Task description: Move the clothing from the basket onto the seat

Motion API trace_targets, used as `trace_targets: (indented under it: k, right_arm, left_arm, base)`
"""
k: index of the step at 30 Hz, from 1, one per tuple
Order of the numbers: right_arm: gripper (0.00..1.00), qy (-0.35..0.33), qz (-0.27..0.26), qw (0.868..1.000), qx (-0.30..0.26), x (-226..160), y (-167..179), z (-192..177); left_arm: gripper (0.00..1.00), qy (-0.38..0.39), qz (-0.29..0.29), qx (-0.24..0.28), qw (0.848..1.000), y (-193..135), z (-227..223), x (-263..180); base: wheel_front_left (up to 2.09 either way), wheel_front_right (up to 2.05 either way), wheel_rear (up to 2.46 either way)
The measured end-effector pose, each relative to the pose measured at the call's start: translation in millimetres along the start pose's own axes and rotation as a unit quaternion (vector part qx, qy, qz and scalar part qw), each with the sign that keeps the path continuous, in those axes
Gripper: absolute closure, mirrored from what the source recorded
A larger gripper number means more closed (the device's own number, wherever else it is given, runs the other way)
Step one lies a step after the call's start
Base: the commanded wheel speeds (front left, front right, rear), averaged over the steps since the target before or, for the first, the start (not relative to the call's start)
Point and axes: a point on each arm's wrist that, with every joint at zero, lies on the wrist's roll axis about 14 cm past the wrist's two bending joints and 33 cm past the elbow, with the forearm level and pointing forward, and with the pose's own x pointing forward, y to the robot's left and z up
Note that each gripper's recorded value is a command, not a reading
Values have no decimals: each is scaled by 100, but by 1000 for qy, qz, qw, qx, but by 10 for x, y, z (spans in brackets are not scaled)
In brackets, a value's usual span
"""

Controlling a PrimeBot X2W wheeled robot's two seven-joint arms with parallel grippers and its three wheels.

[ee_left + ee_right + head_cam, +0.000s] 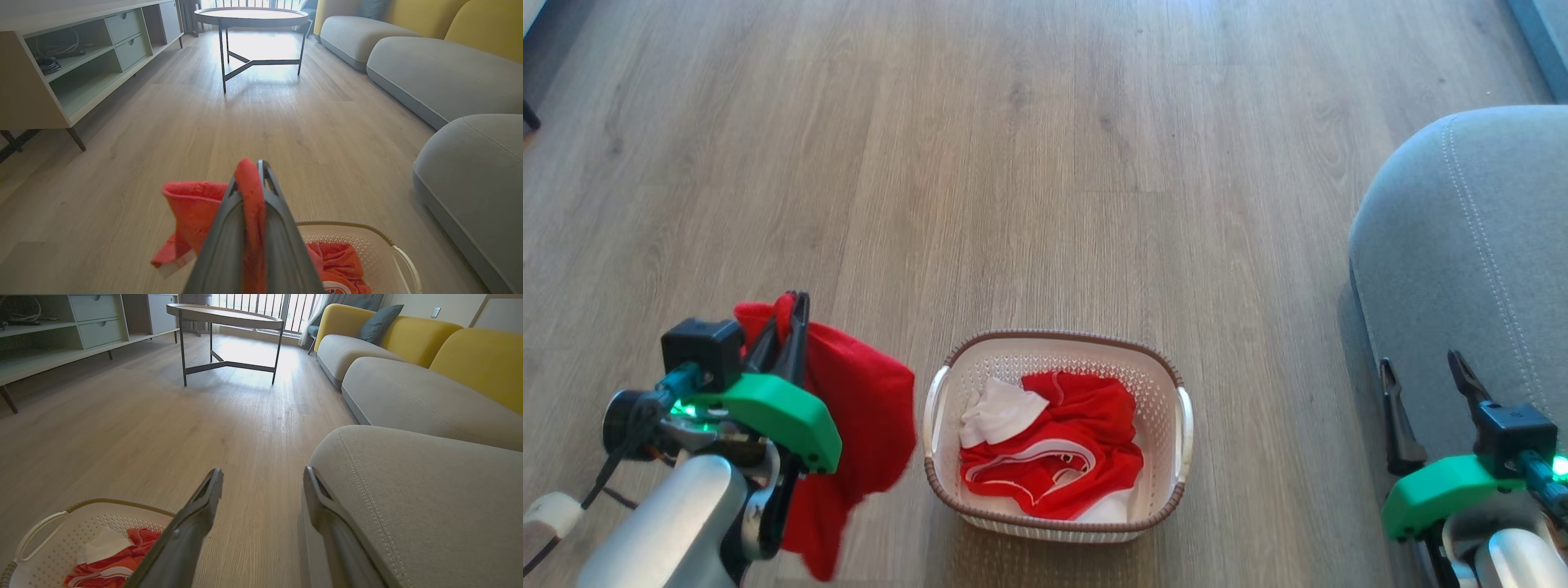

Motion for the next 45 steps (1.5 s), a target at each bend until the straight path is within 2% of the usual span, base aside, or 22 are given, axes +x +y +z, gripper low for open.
trace_targets:
  k: [16, 26, 45]
  right_arm:
    - [0, 0, 7, 1000, -2, -8, 44, 6]
    - [0, 0, 6, 1000, 1, -18, 37, 7]
    - [0, 1, 10, 1000, -7, 29, 13, 16]
  left_arm:
    - [100, 7, -37, 5, 999, -70, -108, -27]
    - [100, 23, -86, 11, 996, -137, -243, -58]
    - [100, 19, -92, 9, 996, -102, -270, 21]
  base:
    - [0, 0, 0]
    - [0, 0, 0]
    - [0, 0, 0]
